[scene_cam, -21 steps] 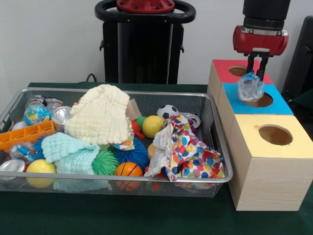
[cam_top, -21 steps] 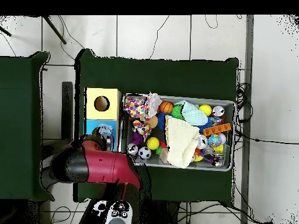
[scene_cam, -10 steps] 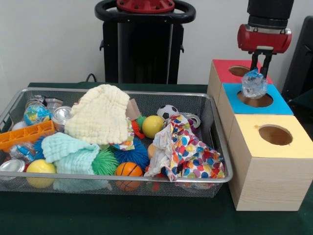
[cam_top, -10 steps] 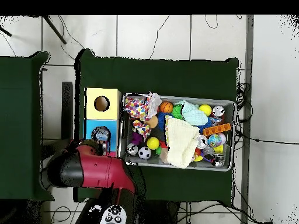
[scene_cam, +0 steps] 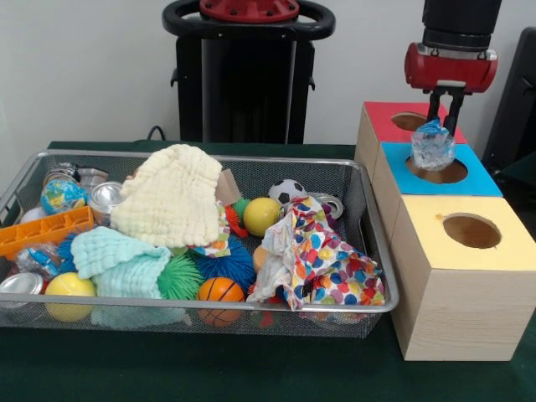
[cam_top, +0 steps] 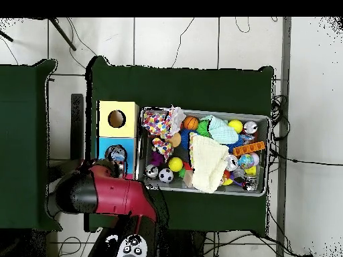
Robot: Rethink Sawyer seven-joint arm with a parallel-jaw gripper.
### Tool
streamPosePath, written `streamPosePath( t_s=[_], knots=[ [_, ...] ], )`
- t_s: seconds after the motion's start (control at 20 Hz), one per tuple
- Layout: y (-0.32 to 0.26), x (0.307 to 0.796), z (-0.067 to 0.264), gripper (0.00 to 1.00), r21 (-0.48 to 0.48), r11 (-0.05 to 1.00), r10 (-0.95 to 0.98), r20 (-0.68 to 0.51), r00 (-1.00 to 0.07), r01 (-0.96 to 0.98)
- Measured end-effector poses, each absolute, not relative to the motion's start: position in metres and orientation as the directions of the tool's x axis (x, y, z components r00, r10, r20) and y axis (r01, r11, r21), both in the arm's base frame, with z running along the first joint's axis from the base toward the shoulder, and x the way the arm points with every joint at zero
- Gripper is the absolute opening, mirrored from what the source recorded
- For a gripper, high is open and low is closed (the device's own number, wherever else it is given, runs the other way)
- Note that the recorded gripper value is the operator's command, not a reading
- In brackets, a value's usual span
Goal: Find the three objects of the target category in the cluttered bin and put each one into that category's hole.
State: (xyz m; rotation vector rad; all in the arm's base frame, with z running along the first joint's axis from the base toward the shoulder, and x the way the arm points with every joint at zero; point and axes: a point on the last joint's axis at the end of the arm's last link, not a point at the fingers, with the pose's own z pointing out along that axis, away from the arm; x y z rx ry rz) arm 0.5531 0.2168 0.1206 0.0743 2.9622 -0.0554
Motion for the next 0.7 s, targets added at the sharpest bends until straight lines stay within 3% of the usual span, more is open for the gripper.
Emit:
streamPosePath(
  t_s=[0.1, 0.15, 0.7],
  knots=[
    [0.2165, 0.5534, 0.1203, 0.00, -0.032, 0.998, 0.050, -0.177, -0.983, 0.057],
    [0.2150, 0.5539, 0.1194, 1.00, -0.034, 0.997, 0.057, -0.176, -0.983, 0.064],
    [0.2156, 0.5526, 0.1152, 1.00, -0.048, 0.997, 0.051, -0.174, -0.983, 0.060]
  ],
)
